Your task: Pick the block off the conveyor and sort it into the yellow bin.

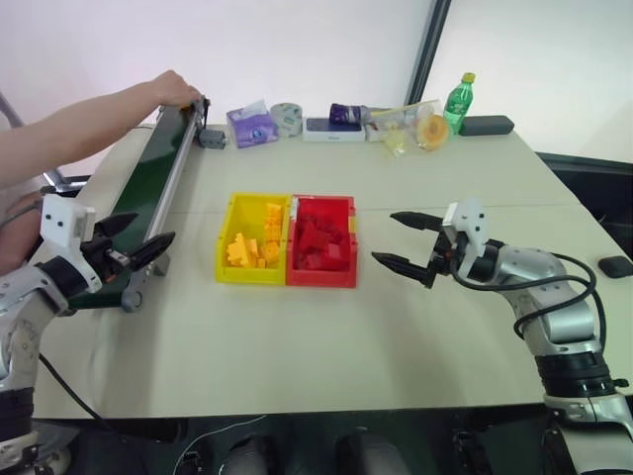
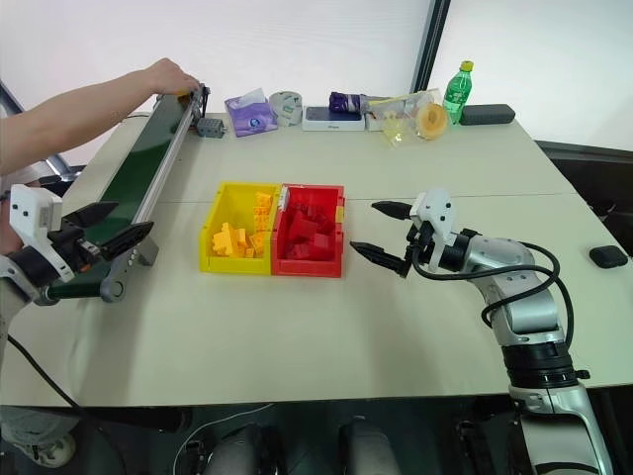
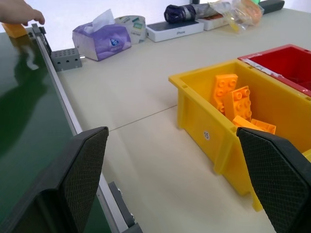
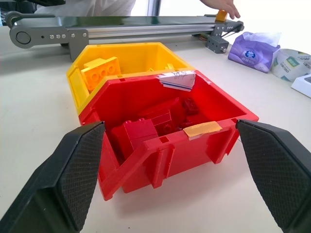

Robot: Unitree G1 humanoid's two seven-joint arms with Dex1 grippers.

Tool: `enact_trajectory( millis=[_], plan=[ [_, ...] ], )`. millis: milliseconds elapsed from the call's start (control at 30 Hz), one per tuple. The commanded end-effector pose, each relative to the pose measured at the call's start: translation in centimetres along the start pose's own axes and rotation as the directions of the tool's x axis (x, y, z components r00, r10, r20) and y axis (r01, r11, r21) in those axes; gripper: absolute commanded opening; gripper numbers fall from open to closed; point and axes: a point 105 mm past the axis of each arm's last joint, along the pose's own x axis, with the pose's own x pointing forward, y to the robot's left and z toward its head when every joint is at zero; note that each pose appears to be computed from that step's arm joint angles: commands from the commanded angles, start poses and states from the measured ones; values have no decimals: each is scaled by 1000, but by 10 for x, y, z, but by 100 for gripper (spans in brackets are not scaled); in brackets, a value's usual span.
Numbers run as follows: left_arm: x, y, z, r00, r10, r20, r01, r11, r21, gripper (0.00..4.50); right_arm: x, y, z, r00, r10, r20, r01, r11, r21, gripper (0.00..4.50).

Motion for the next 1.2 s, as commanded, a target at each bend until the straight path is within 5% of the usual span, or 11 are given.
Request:
enact_trajectory(
  millis=[33,1033,1200],
  plan=[
    [-2,-3,14,999,-12,34,10,998,58,447,-1,-1,16,999,3,36,-1,999,-51,450],
    [-9,-6,17,998,14,69,-18,998,58,447,4,0,16,999,22,41,-20,999,-42,450],
    [-11,22,8,977,212,33,-214,973,91,447,12,4,23,997,47,63,-44,998,-48,450]
  ],
)
